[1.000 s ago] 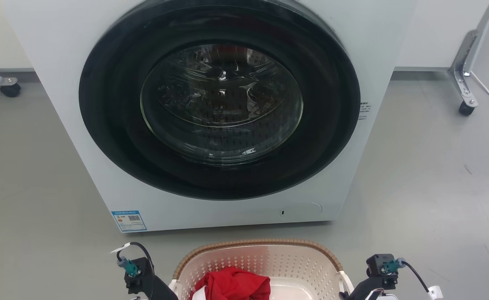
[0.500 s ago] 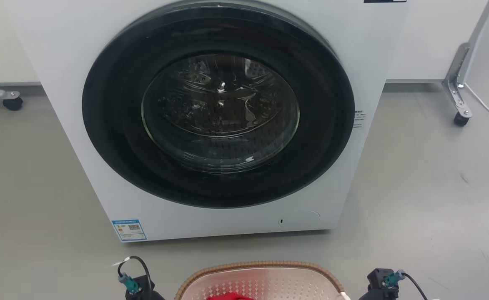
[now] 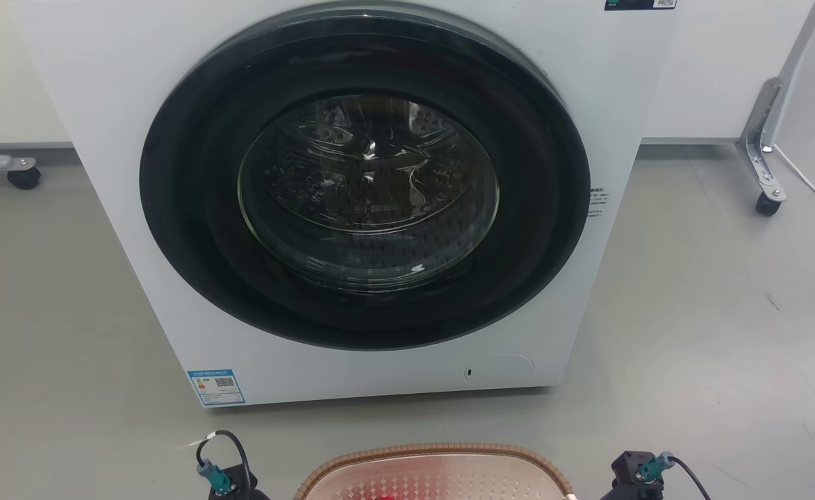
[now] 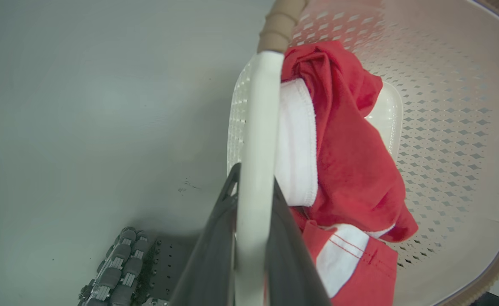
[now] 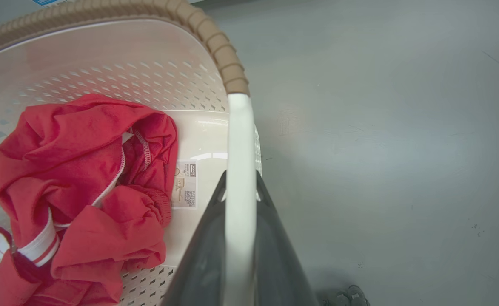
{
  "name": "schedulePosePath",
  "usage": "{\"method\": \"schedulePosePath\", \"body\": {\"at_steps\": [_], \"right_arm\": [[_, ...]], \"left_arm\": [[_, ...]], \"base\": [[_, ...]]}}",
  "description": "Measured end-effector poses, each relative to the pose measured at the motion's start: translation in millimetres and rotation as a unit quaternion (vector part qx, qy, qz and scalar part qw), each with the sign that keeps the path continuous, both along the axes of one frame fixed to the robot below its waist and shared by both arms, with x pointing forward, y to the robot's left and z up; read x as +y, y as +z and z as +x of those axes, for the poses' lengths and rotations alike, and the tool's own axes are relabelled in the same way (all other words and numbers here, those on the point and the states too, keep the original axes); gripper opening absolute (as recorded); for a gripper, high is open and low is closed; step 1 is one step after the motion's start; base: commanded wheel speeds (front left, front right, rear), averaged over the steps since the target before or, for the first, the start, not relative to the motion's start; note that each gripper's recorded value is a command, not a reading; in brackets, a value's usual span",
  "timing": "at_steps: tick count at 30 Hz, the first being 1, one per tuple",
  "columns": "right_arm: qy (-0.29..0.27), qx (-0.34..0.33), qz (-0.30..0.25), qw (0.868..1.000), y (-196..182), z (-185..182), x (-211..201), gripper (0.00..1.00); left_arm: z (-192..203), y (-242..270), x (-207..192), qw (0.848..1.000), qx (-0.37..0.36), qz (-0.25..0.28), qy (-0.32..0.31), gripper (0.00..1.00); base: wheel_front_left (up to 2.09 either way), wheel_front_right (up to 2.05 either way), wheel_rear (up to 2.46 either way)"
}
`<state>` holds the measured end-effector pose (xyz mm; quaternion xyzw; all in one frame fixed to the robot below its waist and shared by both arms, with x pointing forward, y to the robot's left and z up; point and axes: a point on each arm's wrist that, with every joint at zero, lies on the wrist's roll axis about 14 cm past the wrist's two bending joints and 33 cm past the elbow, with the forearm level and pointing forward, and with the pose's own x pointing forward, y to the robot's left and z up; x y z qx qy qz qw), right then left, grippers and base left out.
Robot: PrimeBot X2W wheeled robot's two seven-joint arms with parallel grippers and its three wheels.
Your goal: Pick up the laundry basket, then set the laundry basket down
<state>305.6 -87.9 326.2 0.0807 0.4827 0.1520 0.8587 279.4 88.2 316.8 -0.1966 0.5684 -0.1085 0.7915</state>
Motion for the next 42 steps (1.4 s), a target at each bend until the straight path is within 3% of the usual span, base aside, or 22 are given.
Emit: {"method": "schedulePosePath", "body": {"at_steps": [42], "right_arm": [[-0.004, 0.015, 0.009, 1.0, -4.3, -3.8, 3.7, 0.0]], "left_arm": [[-6.0, -4.0, 3.0, 1.0, 0.016, -0.002, 0.007, 0.0]], "base": [[0.0, 0.0, 0.0]]}}
